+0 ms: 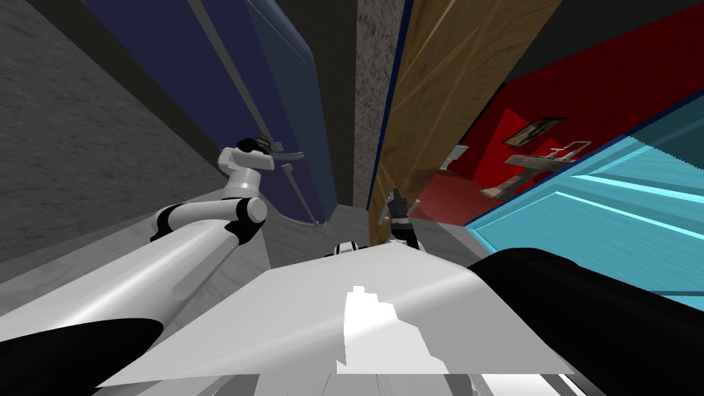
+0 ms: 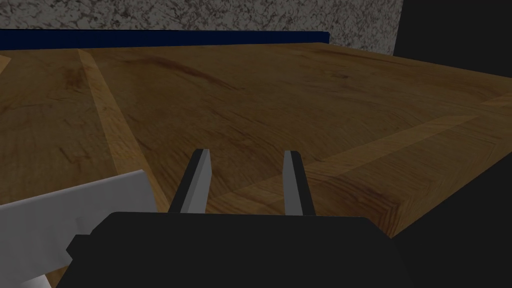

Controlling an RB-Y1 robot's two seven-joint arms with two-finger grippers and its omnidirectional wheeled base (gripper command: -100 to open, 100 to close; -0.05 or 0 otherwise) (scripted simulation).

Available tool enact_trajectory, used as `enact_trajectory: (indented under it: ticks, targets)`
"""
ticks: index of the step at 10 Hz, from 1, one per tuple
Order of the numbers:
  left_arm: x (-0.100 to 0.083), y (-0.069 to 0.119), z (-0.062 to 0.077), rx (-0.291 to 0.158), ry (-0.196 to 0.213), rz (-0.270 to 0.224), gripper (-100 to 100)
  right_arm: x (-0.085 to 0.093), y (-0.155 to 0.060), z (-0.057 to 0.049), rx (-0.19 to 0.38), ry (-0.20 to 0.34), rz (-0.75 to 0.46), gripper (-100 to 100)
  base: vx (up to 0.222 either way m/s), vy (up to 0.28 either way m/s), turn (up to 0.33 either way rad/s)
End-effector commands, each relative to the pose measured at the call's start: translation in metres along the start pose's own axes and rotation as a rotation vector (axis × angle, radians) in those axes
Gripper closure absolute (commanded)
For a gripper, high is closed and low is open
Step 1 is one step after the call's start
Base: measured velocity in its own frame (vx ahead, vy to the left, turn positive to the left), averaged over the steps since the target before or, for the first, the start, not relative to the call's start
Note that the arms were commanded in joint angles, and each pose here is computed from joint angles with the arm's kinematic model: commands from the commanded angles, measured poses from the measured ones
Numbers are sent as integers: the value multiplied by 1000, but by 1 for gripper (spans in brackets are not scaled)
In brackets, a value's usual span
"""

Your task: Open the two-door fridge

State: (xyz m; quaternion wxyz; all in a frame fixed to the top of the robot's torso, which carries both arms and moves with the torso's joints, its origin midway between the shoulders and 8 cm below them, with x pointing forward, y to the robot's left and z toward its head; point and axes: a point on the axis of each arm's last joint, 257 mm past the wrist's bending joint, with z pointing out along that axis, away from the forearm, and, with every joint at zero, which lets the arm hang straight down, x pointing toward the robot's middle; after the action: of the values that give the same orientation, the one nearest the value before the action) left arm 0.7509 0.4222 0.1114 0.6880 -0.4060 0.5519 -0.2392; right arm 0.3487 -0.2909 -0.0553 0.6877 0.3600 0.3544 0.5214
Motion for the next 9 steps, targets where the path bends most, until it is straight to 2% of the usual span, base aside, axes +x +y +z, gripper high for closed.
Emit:
enact_trajectory:
  ticks: [1, 2, 3, 4, 5, 6, 7, 8, 9]
  targets:
    - [-14, -3, 3, -39, -6, 3, -100, 1, 1, -1, -1, 1, 2, 0, -3, -24, 6]
    - [-10, -3, 2, -27, -5, 2, -100, 1, 2, -2, -2, 2, 4, 0, -40, 2, -26]
    - [-12, -3, 3, -35, -4, -11, -100, 1, 4, -2, -9, 2, 5, 0, 36, 77, -84]
    - [-11, -3, 3, -32, -4, -4, -100, 1, 7, -2, -15, 2, 6, 0, 3, 58, -61]
    - [-11, -3, 3, -32, -4, -6, 100, 1, 9, -3, -20, 2, 6, 0, -41, 24, -24]
    - [-33, 27, -1, -88, -36, -9, 100, 2, 11, -3, -26, 3, 8, 0, -75, 242, -336]
    - [-37, 19, -2, -70, -44, -9, 100, 2, 12, -2, -28, 3, 8, 0, -168, 309, -468]
    - [-62, 43, -8, -113, -83, -11, 100, 2, 12, -2, -28, 3, 8, 0, -191, 373, -453]
    - [-64, 40, -9, -106, -85, -11, 100, 2, 12, -2, -28, 3, 8, 0, -240, 341, -494]
